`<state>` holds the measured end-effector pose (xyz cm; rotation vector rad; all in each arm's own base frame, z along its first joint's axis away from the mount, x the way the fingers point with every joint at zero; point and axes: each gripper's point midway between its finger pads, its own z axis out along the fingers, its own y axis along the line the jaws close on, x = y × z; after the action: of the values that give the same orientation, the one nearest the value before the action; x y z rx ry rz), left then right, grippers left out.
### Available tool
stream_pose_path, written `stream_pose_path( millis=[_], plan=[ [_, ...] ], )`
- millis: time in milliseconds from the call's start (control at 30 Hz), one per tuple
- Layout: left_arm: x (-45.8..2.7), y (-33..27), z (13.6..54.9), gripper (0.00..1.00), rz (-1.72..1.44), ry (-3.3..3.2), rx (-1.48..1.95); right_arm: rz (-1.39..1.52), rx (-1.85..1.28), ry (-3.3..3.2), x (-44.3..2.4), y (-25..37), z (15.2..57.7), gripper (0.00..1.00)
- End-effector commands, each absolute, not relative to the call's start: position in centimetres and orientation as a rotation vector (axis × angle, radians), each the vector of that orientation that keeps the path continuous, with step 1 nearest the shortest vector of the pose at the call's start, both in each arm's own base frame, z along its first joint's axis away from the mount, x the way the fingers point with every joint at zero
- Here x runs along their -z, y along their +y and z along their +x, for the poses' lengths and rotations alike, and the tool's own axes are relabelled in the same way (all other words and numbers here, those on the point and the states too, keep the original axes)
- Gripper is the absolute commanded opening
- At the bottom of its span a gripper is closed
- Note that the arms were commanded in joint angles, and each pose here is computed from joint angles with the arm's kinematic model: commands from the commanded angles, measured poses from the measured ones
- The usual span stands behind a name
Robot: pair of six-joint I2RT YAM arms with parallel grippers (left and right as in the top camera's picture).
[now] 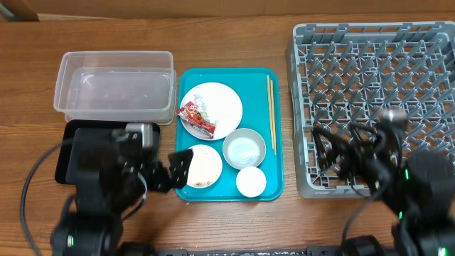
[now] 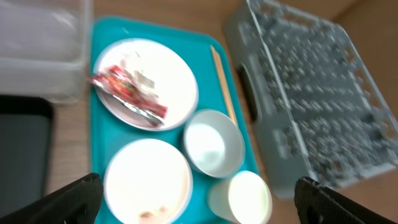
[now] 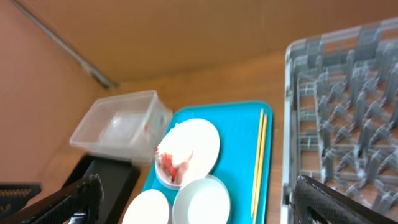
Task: Sort waste into correct bins and load items into the dishwasher
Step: 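Grasp the pink rice bowl with left gripper, white cup with right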
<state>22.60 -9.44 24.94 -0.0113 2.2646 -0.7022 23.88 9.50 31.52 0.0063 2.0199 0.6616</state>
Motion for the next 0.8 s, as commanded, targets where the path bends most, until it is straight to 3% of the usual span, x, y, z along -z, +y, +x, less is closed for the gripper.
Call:
stream_pose_path(
  millis=[0,100,167,300,433,567,700,767],
  plan=[
    [-27.4,-12.7,22.7,1.00,0.069,2.260,0.974,-0.015,-0.730,2.083,-32.6,10.7,25.1,1.00],
    [-27.3,-15.5,22.7,1.00,0.174,2.278,1.167,-0.027,-0.777,2.149,-32.4,11.6,26.0,1.00],
    [-25.1,-17.1,22.4,0.93,0.237,2.378,1.174,-0.031,-0.790,2.163,-32.2,11.9,26.6,1.00],
    [-19.8,-18.7,21.6,0.81,0.300,2.608,0.937,-0.034,-0.790,2.151,-32.4,12.0,27.2,1.00],
    [-15.5,-19.3,21.2,0.81,0.367,2.729,0.576,-0.035,-0.790,2.149,-32.4,12.0,27.1,1.00],
    [-11.8,-20.4,21.1,0.68,0.405,2.798,0.331,-0.035,-0.790,2.150,-32.4,12.0,27.1,1.00],
    [-8.8,-22.5,21.0,0.53,0.462,2.849,0.304,-0.034,-0.790,2.153,-32.3,12.0,27.1,1.00],
    [-7.8,-22.9,21.2,0.37,0.446,2.876,0.300,-0.034,-0.790,2.153,-32.3,12.0,27.1,1.00]
  ],
)
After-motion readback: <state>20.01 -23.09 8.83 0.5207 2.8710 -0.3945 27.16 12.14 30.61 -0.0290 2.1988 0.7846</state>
